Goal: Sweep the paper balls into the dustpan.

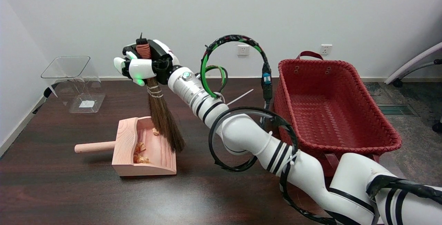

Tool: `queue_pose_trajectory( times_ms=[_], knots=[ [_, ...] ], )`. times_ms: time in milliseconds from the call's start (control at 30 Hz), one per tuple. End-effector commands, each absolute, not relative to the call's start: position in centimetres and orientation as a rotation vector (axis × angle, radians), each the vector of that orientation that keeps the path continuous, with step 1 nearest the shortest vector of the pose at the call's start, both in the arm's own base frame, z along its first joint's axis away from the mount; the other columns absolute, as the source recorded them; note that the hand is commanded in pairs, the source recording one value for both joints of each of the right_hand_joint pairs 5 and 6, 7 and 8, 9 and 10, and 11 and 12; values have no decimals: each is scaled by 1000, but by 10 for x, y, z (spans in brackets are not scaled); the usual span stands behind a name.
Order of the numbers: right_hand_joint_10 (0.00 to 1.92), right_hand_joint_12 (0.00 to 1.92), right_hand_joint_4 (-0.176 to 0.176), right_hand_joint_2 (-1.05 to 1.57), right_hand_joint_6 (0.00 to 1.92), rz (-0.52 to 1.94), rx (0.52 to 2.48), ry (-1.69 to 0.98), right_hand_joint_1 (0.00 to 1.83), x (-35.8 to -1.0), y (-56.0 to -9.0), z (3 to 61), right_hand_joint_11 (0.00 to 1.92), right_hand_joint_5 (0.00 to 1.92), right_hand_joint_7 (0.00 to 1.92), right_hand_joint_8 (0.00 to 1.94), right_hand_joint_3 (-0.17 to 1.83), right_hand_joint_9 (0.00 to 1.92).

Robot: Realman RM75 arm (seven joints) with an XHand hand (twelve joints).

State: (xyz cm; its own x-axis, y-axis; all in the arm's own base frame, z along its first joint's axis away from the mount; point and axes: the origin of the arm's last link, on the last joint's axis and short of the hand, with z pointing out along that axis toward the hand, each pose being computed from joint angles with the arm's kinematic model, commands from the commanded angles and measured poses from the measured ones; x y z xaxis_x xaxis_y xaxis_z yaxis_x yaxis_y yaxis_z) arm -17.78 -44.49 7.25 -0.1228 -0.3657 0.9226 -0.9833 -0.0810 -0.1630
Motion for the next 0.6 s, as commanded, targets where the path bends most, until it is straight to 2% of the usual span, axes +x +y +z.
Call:
queue_pose_trajectory(
  times_ms=[33,267,600],
  knots=[
    [1920,1920,0,683,1920,1277,1689,-1308,1433,-121,-432,96,1920,1920,1920,1920,957,1920],
    [1920,1920,0,723,1920,1163,1844,-905,1435,-85,-438,118,1920,1920,1920,1920,939,1920],
    [1920,1920,0,753,1920,1156,1854,-721,1438,-54,-449,175,1920,1920,1920,1920,911,1920]
  ],
)
